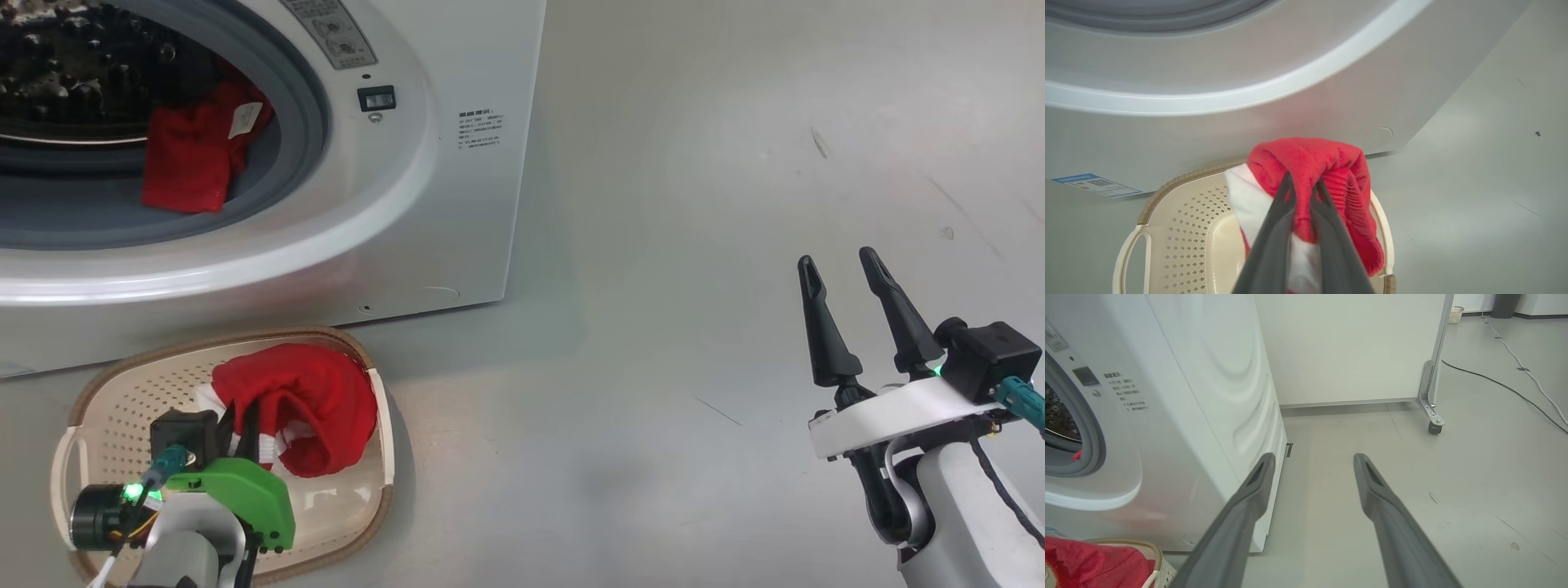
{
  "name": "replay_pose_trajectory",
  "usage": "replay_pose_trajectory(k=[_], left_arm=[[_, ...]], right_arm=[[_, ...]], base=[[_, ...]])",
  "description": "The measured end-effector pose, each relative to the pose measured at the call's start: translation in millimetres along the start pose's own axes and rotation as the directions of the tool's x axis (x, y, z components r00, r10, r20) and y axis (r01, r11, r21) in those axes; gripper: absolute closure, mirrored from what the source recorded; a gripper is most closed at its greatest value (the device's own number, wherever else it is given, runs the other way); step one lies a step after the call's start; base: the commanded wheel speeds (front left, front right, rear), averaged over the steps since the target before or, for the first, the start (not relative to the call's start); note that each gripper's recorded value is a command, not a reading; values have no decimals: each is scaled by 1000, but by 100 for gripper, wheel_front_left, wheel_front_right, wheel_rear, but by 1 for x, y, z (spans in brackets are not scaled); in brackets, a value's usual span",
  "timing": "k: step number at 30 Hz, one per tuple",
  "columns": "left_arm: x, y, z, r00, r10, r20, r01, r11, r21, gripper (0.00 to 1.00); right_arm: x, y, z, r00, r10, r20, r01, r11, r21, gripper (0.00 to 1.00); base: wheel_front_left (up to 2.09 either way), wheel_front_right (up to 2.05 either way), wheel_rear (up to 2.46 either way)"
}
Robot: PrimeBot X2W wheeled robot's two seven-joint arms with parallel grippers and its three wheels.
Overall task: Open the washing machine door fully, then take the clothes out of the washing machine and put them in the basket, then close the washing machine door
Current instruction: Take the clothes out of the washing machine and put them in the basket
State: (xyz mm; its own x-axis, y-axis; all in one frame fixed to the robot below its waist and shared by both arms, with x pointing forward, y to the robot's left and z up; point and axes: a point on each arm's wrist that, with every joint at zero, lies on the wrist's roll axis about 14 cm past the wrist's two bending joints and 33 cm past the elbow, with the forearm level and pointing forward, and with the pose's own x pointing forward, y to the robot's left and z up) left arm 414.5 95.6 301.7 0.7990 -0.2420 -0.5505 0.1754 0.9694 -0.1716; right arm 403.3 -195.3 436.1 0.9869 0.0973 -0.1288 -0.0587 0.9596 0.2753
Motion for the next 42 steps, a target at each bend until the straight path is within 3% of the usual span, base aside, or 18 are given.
replay_pose_trajectory(k=[13,20,21,23,25,42], left_arm=[[8,9,-53,984,45,-171,-54,997,-51,100],[8,15,-57,981,72,-178,-85,994,-69,100],[9,16,-56,982,73,-172,-87,993,-74,97],[11,17,-53,983,79,-164,-93,992,-82,61],[11,17,-52,983,84,-163,-98,992,-81,0],[13,23,-27,991,107,-78,-114,990,-80,0]], right_arm=[[-1,-18,-8,999,-46,-29,45,999,-16,0],[0,-19,-9,998,-43,-34,42,999,-24,0],[0,-19,-9,999,-43,-34,42,999,-24,0],[1,-19,-8,999,-41,-33,40,999,-25,0],[1,-19,-8,999,-40,-32,39,999,-25,0],[7,-13,1,1000,-22,-2,22,1000,-18,0]], base=[[0,0,0],[0,0,0],[0,0,0],[0,0,0],[0,0,0],[0,0,0]])
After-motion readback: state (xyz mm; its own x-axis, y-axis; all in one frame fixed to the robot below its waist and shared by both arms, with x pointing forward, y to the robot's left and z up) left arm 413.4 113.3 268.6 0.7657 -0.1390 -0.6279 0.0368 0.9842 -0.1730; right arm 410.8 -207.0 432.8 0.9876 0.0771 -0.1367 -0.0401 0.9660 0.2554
